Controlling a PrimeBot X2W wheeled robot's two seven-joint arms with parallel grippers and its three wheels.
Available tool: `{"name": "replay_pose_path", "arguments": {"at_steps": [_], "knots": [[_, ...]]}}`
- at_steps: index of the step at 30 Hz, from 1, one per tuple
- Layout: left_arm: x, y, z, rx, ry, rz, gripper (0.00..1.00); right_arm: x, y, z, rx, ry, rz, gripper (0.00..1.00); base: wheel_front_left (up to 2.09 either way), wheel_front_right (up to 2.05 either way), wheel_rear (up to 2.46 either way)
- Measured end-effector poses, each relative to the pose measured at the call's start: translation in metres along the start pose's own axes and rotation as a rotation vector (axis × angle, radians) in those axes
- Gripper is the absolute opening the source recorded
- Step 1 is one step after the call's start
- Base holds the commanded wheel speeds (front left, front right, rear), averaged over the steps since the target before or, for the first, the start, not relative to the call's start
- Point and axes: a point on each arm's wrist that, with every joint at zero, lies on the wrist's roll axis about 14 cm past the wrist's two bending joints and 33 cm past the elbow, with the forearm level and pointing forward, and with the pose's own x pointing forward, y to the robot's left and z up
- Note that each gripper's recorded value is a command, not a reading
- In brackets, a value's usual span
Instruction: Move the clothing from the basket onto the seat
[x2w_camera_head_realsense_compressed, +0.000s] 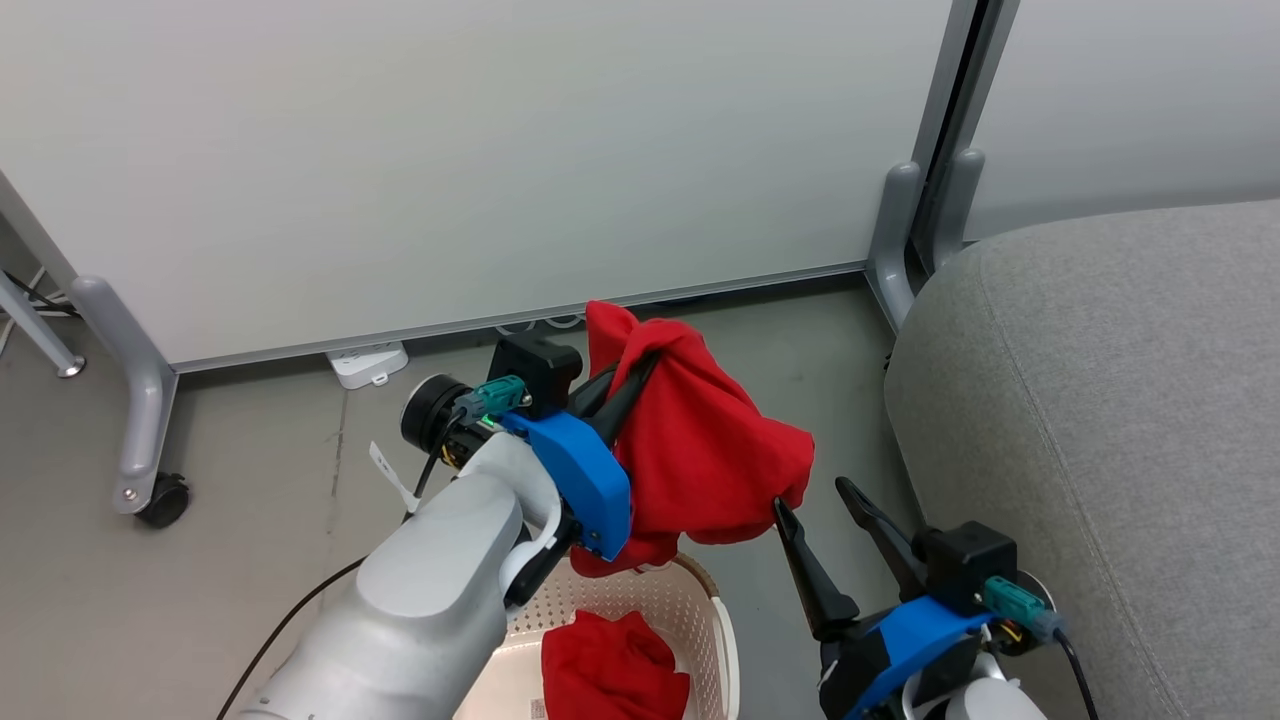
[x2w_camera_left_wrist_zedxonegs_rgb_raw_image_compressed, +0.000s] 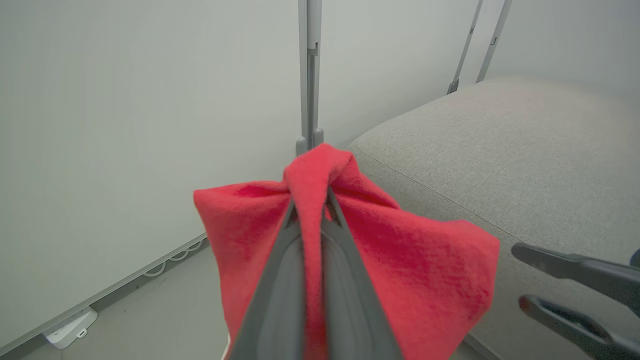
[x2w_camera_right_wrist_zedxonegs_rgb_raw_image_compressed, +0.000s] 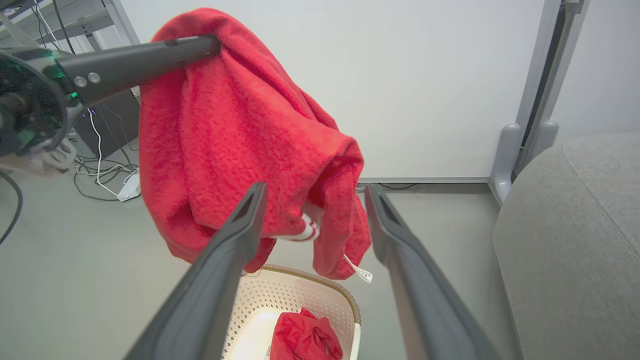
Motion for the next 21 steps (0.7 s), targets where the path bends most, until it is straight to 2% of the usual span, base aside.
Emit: {"name": "replay_pose_path", "arguments": {"at_steps": [16, 21], "knots": [[-0.002, -0.005, 0.000, -0.012, -0.002, -0.021, 0.00, 0.032, 0.028, -0.007, 0.009, 0.055, 0.115, 1.00, 0.00, 0.00, 0.00], [-0.003, -0.008, 0.000, -0.011, -0.002, -0.031, 0.00, 0.044, 0.039, 0.002, -0.011, 0.039, 0.160, 1.00, 0.00, 0.00, 0.00]]}}
